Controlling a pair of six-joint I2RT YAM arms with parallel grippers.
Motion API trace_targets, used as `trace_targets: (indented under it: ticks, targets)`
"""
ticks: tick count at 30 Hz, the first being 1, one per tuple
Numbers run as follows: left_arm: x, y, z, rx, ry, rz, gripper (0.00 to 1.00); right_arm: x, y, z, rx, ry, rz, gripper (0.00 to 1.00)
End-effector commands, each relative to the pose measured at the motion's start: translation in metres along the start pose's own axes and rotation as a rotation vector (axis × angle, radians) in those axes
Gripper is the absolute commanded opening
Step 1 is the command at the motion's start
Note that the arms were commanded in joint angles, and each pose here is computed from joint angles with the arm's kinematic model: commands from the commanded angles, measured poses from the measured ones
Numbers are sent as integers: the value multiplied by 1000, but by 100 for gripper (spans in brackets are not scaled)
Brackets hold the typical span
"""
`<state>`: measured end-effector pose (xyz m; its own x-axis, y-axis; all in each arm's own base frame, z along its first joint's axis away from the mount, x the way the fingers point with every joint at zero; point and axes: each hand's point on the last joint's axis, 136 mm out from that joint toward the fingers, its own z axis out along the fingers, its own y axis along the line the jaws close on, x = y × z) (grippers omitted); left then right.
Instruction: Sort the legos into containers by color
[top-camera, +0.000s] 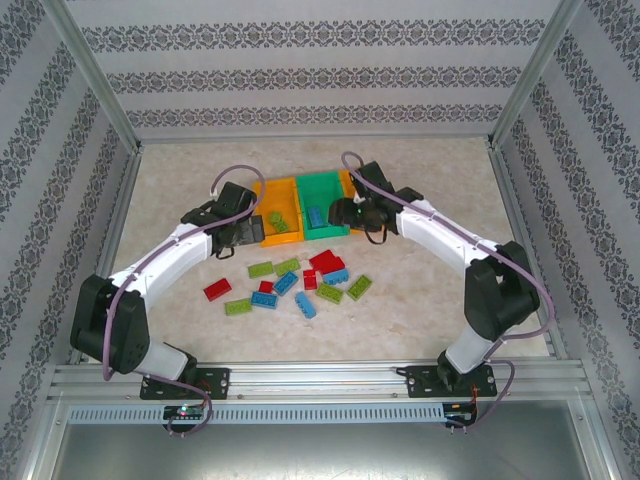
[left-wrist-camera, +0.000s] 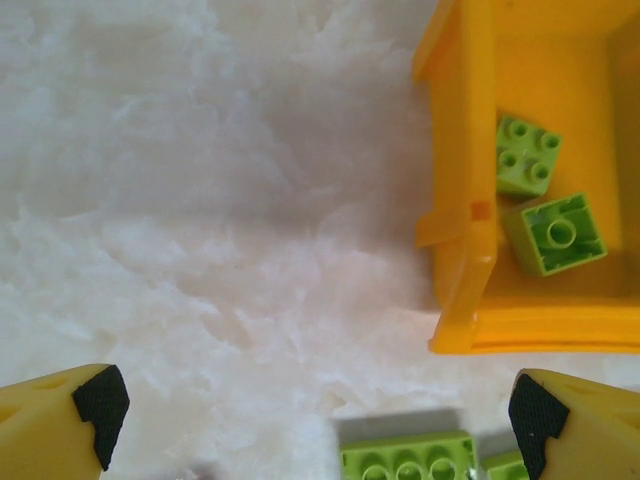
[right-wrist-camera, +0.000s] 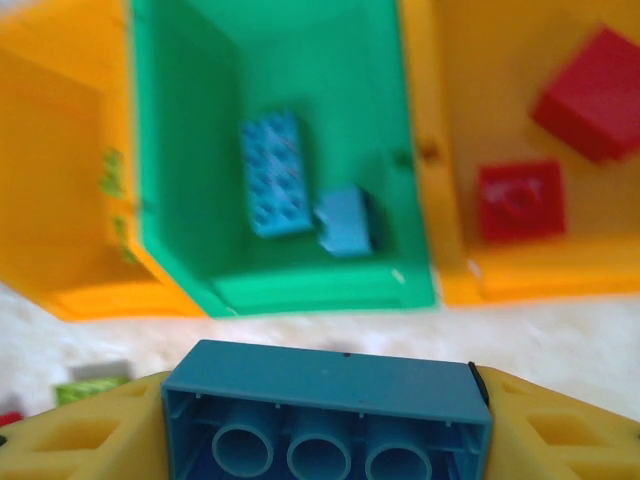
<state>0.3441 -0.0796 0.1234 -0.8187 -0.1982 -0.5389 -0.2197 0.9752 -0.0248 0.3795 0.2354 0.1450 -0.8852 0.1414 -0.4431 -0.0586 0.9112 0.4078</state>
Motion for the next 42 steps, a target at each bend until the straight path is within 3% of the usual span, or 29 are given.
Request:
trace_targets:
  ticks: [1,10,17,27,42]
  targets:
    - [16,15,-4,-26,27,-24,99,-17,18,16,-63,4,-11,61]
    - [47,28,-3,-36,91,-62,99,-47,17,58,-20,4,17,64]
    - [85,53,-7,-118,174,-114,99,-45,3,79,19,36,54,71]
    - [127,74,-17,-146,237,-247,99,-41,6,86,0,51,41,77]
    - [147,72,-10,-128,311,-336,99,-45,19,72,-54,18,5,80]
